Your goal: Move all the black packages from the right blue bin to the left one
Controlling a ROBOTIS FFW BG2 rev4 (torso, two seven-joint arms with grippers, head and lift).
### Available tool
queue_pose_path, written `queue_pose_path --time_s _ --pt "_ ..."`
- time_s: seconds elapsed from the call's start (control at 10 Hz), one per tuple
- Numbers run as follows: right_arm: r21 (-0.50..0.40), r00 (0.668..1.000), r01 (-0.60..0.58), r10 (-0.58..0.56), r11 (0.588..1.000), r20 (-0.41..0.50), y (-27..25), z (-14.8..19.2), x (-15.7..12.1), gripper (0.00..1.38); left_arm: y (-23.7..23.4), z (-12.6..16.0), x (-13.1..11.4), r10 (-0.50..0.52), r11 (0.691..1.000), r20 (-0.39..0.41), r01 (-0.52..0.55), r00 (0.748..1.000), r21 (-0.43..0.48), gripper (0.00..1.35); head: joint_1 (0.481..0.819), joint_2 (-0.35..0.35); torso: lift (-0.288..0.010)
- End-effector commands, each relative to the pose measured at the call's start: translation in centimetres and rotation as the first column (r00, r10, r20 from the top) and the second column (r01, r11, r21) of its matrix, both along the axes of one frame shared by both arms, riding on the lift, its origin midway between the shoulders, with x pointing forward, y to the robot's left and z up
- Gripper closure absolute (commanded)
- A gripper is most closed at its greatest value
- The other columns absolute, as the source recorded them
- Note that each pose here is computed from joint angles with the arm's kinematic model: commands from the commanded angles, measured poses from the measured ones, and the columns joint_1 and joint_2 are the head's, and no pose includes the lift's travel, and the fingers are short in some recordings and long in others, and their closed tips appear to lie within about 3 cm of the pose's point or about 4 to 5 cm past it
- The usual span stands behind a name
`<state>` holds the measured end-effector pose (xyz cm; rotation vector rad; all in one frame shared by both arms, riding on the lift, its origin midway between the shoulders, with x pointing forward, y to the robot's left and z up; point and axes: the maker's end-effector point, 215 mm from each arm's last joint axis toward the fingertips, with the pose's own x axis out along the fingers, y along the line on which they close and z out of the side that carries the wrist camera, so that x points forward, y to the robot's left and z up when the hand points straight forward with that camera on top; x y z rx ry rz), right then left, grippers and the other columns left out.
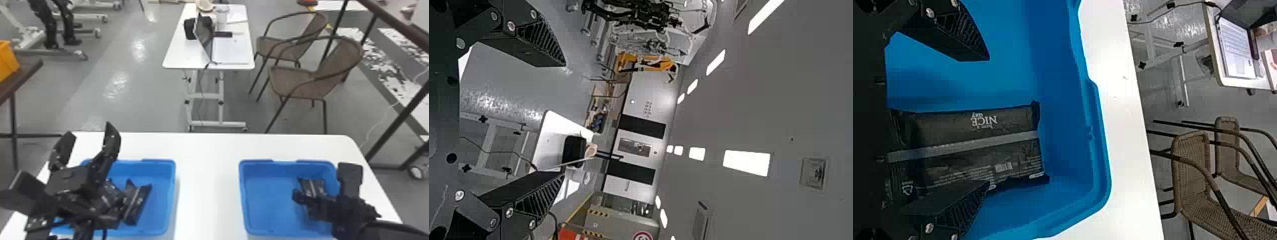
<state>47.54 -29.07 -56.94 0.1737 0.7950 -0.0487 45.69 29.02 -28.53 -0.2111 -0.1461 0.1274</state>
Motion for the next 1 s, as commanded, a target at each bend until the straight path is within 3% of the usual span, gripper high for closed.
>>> queue_pose_path --time_s 0.0,0.4,0.9 --pt "0.015 1.0 0.002 -0.001 1.0 -0.017 0.7 -0.6 -0.8 0.14 -0.1 -0.1 0.0 -0.002 1.0 -0.003 0.002 1.0 -0.001 0.26 0.695 -0.001 -0.042" --pt "-0.002 0.997 0.062 -0.062 0.998 -0.043 -0.7 -1.4 -3.4 0.14 0.1 0.0 -0.1 0.002 1.0 0.0 -0.002 1.0 0.0 0.26 0.695 0.001 -0.042" --pt "-0.038 0.996 0.091 -0.091 0.995 -0.013 -2.2 -0.6 -2.2 0.14 0.0 -0.3 -0.1 -0.002 1.0 -0.004 0.002 1.0 0.001 0.26 0.695 -0.028 -0.042"
